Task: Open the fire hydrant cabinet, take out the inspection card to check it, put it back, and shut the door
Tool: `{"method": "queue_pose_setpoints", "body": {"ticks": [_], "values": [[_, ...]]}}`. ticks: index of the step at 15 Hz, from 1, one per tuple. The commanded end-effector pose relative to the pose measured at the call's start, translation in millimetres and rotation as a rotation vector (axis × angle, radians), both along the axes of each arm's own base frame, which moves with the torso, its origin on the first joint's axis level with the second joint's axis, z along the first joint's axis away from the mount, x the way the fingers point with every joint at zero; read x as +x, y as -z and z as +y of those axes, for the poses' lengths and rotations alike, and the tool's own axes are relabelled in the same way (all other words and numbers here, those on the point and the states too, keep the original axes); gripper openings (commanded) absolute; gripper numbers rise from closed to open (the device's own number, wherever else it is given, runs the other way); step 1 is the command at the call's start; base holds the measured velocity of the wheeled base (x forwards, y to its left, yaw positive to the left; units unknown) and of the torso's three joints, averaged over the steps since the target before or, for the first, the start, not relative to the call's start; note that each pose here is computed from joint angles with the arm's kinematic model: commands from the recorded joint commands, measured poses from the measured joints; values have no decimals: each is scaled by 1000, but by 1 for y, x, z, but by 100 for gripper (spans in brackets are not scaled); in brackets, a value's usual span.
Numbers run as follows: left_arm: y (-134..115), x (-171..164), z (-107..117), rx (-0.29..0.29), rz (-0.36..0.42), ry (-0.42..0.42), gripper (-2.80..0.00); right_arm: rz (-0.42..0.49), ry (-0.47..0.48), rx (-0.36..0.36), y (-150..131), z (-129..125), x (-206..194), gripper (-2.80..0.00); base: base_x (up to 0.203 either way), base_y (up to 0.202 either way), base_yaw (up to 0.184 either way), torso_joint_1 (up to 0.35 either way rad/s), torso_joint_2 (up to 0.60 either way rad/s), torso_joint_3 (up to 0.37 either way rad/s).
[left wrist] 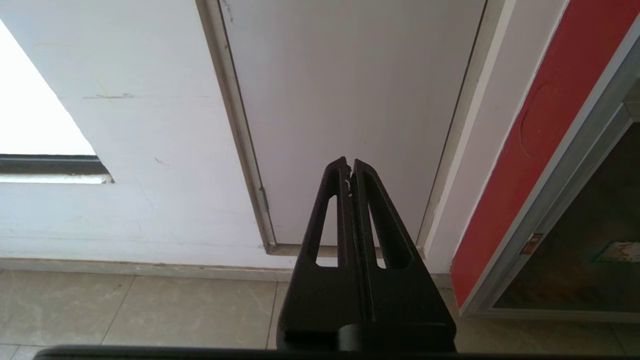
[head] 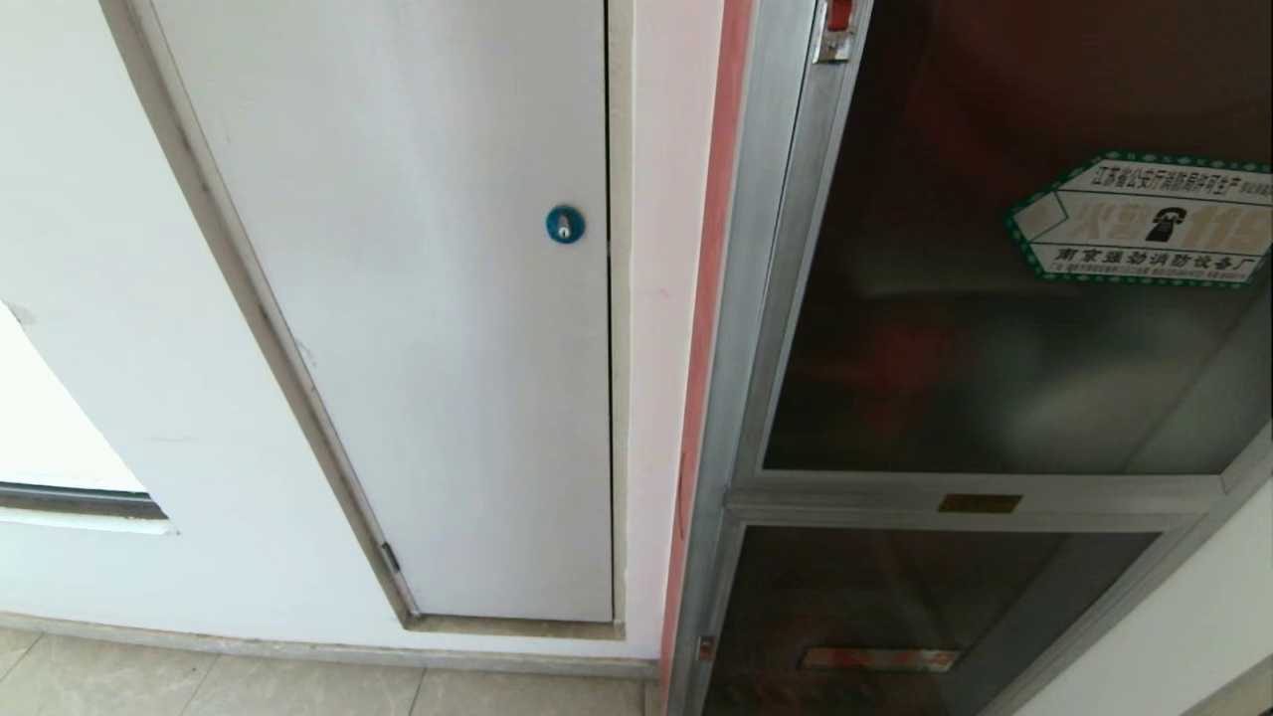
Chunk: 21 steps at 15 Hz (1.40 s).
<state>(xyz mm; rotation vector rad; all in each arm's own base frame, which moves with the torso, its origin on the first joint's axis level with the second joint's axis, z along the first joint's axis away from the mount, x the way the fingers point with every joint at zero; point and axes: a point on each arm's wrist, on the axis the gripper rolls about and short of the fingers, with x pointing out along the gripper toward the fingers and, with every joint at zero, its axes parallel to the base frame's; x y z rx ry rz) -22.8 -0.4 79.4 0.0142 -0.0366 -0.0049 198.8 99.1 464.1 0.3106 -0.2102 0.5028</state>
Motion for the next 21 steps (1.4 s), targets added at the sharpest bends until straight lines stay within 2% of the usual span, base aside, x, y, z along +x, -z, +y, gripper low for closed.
{"method": "queue_pose_setpoints", "body": {"ticks": [1, 6, 11, 15, 21], "values": [[4, 1, 0, 0, 14, -1, -280, -17, -1, 8, -5, -5, -10, -280, 0, 0, 0, 0, 0, 0], [4, 1, 0, 0, 14, -1, -280, -48, 2, 25, -12, -14, -28, -280, 0, 0, 0, 0, 0, 0], [4, 1, 0, 0, 14, -1, -280, -18, -3, 10, -11, -16, -32, -280, 0, 0, 0, 0, 0, 0], [4, 1, 0, 0, 14, -1, -280, 42, -57, 28, -3, -4, -10, -280, 0, 0, 0, 0, 0, 0], [4, 1, 0, 0, 14, -1, -280, 110, -86, -2, 18, 17, 33, -280, 0, 0, 0, 0, 0, 0]]}}
